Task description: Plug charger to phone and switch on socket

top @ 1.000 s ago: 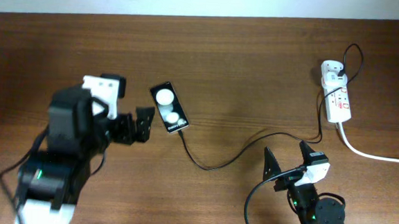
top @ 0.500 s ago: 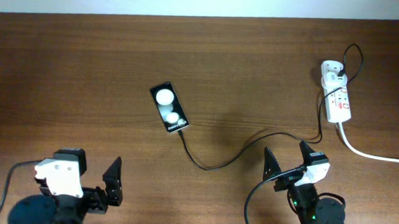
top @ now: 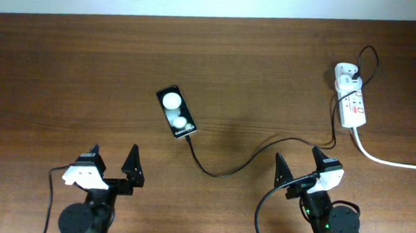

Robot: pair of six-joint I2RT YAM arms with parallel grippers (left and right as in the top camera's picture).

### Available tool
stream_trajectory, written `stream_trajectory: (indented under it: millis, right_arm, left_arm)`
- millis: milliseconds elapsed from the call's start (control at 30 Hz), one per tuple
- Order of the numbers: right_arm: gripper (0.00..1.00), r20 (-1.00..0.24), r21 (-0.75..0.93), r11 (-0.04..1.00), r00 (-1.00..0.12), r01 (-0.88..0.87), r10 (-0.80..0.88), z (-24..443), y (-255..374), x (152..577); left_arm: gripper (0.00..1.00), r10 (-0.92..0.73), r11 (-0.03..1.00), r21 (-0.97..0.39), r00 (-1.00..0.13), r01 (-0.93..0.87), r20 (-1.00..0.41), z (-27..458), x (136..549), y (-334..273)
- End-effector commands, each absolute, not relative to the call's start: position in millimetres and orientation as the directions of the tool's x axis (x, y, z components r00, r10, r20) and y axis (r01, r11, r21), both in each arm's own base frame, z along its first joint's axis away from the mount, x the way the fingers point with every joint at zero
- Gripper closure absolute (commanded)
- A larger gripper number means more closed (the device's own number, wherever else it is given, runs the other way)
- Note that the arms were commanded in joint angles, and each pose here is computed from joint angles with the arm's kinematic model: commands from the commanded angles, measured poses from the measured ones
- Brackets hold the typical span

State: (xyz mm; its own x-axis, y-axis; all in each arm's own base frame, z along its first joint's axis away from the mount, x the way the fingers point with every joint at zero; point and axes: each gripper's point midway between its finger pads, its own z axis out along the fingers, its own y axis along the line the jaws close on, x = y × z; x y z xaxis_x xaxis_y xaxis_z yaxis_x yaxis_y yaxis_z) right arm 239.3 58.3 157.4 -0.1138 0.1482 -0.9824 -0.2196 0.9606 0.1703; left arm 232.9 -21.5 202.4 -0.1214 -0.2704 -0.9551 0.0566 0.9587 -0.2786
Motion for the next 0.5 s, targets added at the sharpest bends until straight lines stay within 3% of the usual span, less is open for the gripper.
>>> stream_trajectory:
  millis: [0, 300, 467]
  right_arm:
    - [0.01, -0.984, 0.16, 0.964, -0.113, -0.212, 0.138, 155, 56, 239]
    - [0.01, -0.984, 0.16, 0.964, -0.114, -0.212, 0.138, 155, 56, 239]
    - [0.01, -0.984, 0.16, 0.964, -0.114, -0.212, 0.138, 155, 56, 239]
  left_arm:
    - [0.01, -0.321, 0.944, -0.324, -0.045, 0.061, -0.946, 199, 237, -19]
    - [0.01, -0.367, 0.93, -0.364, 0.099, 0.04, -0.925, 202, 245, -6]
    - [0.01, -0.357, 0.933, -0.355, -0.014, -0.05, -0.934, 168, 246, 4]
